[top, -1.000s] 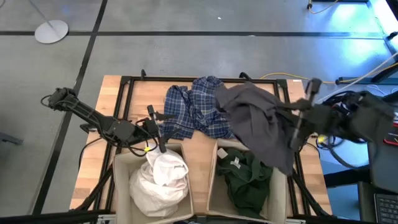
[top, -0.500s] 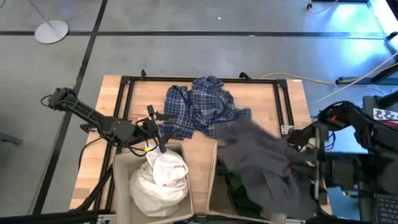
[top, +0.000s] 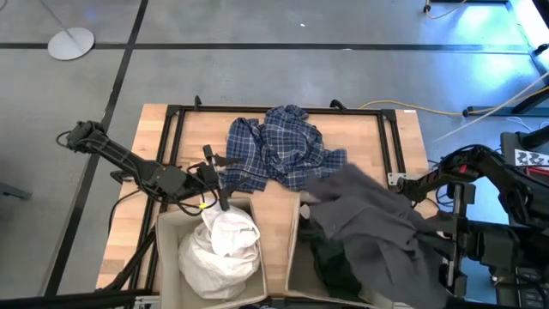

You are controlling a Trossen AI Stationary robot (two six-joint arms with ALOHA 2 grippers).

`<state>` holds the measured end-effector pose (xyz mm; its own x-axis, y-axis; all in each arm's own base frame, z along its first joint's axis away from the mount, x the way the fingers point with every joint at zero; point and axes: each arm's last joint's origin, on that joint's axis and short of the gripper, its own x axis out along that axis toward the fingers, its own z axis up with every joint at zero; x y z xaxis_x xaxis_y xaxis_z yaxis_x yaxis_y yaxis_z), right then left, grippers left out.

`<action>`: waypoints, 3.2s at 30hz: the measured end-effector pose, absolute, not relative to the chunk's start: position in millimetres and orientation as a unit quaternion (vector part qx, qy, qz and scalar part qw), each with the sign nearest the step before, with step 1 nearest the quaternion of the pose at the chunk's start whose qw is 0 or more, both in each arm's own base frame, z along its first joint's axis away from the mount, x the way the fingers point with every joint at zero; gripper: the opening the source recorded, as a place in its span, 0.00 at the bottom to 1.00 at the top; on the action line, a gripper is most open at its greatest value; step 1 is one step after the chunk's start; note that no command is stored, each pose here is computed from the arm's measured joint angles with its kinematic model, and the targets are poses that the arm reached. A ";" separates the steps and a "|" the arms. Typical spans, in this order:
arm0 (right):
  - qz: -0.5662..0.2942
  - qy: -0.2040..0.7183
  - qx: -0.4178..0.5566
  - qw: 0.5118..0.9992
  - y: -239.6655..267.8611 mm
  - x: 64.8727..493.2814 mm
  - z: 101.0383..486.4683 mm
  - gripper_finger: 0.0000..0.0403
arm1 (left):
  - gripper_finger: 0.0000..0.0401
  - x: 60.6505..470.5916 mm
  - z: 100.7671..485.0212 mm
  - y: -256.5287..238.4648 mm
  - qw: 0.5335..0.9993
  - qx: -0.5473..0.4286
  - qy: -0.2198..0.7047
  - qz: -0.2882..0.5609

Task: Sort clothes
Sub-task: Put the black shirt into the right laundry organizer

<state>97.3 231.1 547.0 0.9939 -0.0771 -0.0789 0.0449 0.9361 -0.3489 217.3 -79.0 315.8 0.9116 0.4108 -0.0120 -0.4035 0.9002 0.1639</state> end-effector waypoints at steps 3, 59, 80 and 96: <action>-0.019 0.044 -0.167 0.985 232.9 92.6 547.0 0.04 | 0.63 217.3 315.7 -79.0 0.974 0.079 0.023 0.209; -0.170 0.399 -0.194 0.880 199.0 212.0 354.3 0.04 | 0.63 220.4 314.3 -70.2 0.971 0.067 0.028 0.229; 0.005 0.591 -0.040 0.806 174.3 246.6 208.3 0.04 | 0.63 220.4 314.4 -70.2 0.971 0.068 0.028 0.228; -0.048 0.630 -0.004 0.775 155.4 225.5 160.3 0.04 | 0.63 220.4 314.3 -70.2 0.971 0.069 0.028 0.228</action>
<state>225.5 155.4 160.3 0.2010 -0.0797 -0.9763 0.0704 0.9953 -0.0668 220.4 -70.2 314.3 0.8940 0.4474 -0.0231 -0.4397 0.8862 0.1459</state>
